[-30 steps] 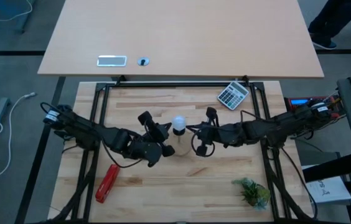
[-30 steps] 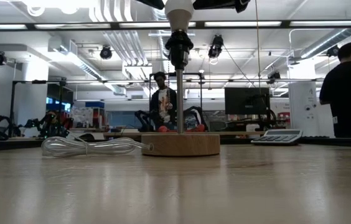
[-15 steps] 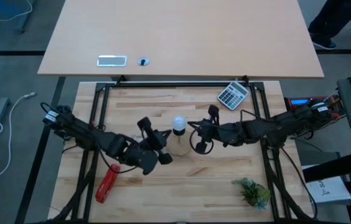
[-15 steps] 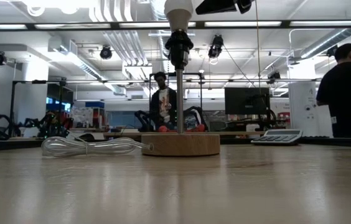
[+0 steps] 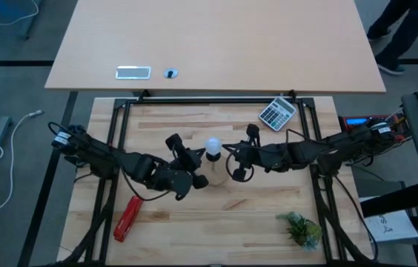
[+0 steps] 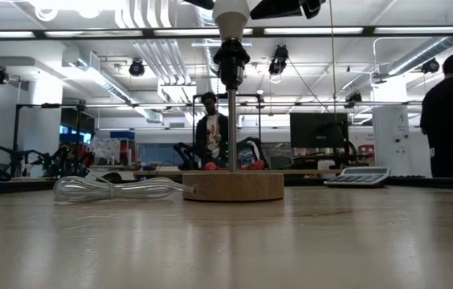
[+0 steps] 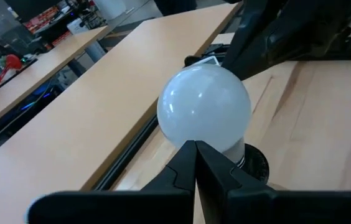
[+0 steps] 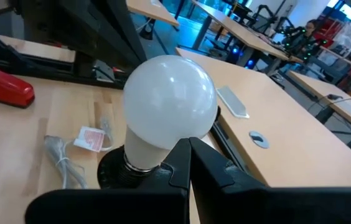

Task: Screw lightbulb
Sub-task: Insert the lightbulb into the brown lamp

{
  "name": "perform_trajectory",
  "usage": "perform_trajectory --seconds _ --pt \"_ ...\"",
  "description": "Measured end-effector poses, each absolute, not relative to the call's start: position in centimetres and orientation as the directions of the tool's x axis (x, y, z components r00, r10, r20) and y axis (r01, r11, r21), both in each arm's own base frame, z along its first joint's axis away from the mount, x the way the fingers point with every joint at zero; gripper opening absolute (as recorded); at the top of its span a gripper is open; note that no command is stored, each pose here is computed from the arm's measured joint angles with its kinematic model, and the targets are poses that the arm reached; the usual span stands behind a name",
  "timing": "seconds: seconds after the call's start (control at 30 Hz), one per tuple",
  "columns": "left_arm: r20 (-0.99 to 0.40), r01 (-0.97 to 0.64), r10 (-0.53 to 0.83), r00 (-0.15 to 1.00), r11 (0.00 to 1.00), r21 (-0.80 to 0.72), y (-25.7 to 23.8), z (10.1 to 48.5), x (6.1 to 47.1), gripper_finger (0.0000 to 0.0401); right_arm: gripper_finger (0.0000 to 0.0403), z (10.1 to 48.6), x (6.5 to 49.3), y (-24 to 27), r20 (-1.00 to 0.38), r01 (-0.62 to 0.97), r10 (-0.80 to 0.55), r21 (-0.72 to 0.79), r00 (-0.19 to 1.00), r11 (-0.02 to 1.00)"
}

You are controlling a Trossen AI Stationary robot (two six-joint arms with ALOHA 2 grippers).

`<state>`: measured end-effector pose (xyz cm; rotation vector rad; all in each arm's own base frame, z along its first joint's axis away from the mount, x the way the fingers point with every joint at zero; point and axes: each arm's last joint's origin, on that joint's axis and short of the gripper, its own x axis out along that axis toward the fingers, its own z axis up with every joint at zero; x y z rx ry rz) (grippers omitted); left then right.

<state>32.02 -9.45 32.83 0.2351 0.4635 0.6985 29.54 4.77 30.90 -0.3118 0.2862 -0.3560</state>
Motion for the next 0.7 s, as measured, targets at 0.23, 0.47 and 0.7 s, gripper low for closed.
perform_trajectory --seconds 0.23,0.47,0.7 --pt "-0.329 -0.576 0.677 0.659 0.735 0.359 -9.1 32.8 32.1 0.0 0.0 30.9 29.6 5.0 -0.224 0.249 -0.33 -0.323 0.917 0.913" --pt "-0.329 -0.59 0.686 0.649 0.727 0.351 -8.5 32.8 32.2 0.0 0.0 31.0 29.6 5.3 -0.225 0.192 -0.265 -0.301 0.938 0.934" --pt "-0.333 -0.592 0.69 0.643 0.723 0.355 -8.4 32.7 32.2 0.0 0.0 30.9 29.7 5.3 -0.227 0.18 -0.25 -0.287 0.941 0.941"
